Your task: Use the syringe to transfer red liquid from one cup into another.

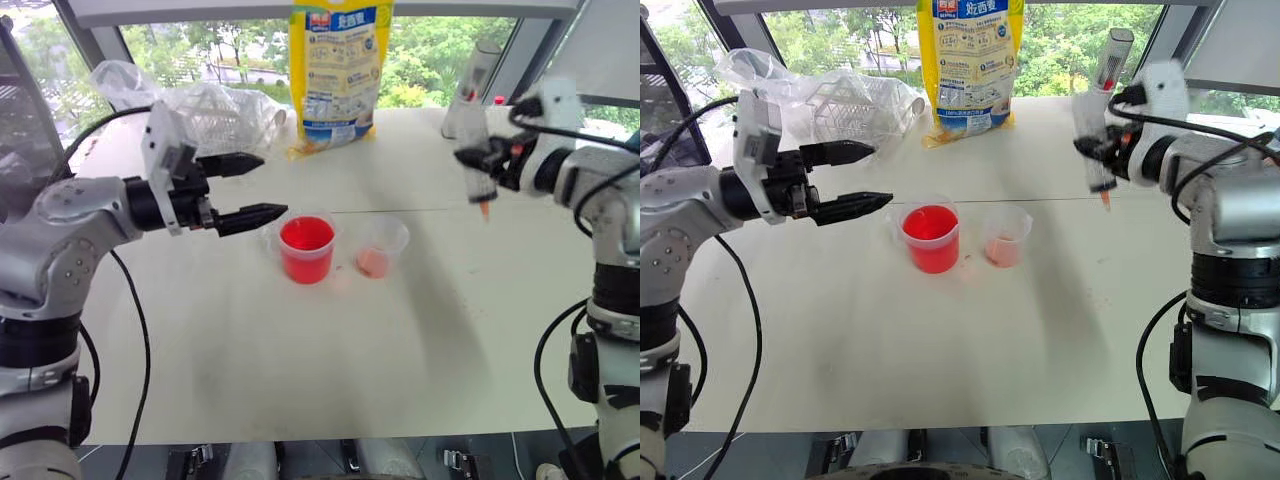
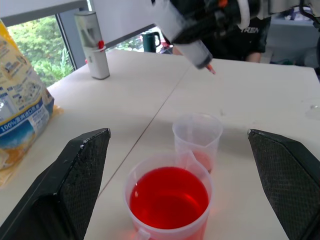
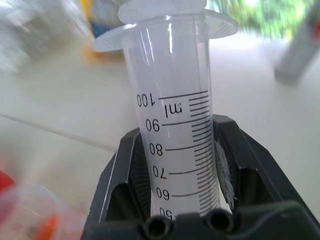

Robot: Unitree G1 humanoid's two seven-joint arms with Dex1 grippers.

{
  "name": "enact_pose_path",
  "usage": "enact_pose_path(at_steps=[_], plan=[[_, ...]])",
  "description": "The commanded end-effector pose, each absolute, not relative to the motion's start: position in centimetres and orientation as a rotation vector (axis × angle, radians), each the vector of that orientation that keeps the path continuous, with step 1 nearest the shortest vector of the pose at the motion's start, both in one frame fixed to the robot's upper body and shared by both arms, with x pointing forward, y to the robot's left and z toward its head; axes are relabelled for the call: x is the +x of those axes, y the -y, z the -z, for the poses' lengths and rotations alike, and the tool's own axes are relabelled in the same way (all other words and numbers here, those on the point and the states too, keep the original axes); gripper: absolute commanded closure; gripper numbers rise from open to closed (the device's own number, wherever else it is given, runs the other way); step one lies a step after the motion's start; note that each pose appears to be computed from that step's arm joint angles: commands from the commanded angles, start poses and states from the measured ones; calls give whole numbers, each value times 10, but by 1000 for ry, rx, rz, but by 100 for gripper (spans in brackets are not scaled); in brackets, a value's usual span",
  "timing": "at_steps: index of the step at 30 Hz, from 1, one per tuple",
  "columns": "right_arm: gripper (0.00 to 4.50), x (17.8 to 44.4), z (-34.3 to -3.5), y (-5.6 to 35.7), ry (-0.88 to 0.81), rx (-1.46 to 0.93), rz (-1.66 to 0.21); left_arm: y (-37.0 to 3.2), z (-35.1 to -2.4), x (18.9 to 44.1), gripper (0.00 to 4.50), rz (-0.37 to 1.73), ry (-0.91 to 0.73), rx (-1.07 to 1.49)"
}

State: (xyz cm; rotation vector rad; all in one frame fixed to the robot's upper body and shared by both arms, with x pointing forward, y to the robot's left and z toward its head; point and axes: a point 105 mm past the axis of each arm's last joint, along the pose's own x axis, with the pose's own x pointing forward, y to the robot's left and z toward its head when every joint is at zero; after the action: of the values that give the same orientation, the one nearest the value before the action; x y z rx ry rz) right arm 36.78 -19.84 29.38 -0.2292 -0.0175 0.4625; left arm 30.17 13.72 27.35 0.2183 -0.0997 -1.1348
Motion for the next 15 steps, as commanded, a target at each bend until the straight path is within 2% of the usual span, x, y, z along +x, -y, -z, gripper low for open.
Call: enact_pose_path(at_steps=[1,6,8,15], plan=[[314,330,-341,142,347,-180,-735,-140,-295,304,0,1139,158,255],[314,312,-340,80,490,-31,-1002,-142,-309,308,0,1141,181,256],[314,311,-337,63,515,23,-1047,-142,-312,307,0,1142,185,258],[314,324,-285,35,453,74,-1104,-140,-319,305,0,1141,204,254]])
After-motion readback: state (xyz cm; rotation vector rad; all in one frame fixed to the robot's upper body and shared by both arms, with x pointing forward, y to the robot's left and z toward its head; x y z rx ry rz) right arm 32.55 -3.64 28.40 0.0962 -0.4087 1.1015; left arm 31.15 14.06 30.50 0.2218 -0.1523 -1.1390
